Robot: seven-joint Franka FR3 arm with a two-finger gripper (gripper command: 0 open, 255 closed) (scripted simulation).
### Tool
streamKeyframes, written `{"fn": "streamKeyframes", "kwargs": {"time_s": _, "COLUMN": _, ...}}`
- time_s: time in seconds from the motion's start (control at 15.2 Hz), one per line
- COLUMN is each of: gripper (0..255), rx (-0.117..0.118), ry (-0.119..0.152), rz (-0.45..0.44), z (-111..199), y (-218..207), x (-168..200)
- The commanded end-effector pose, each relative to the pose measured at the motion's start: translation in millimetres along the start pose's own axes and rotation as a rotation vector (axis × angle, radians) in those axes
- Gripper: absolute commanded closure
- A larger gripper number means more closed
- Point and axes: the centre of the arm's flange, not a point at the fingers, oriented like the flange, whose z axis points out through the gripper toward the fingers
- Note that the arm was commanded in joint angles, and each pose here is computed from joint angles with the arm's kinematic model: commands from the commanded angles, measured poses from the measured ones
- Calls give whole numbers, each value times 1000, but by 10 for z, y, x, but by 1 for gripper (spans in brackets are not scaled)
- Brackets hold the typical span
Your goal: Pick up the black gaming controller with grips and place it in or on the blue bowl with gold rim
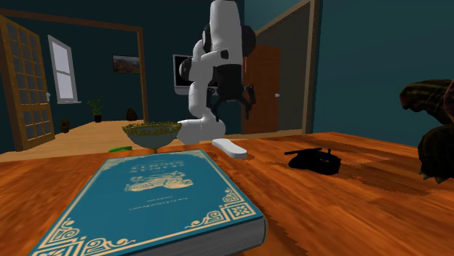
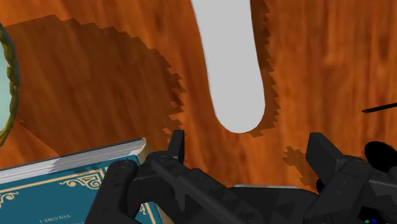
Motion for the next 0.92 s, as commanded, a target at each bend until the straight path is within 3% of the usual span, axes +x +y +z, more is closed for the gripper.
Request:
{"fn": "streamKeyframes", "kwargs": {"time_s": 0.0, "gripper": 0, "rx": -4, "ry": 7, "rz": 2, "z": 75, "y": -251, "x": 68}}
{"fn": "streamKeyframes", "kwargs": {"time_s": 0.86, "gripper": 0, "rx": -35, "ry": 45, "rz": 5, "z": 576, "y": -1809, "x": 654}}
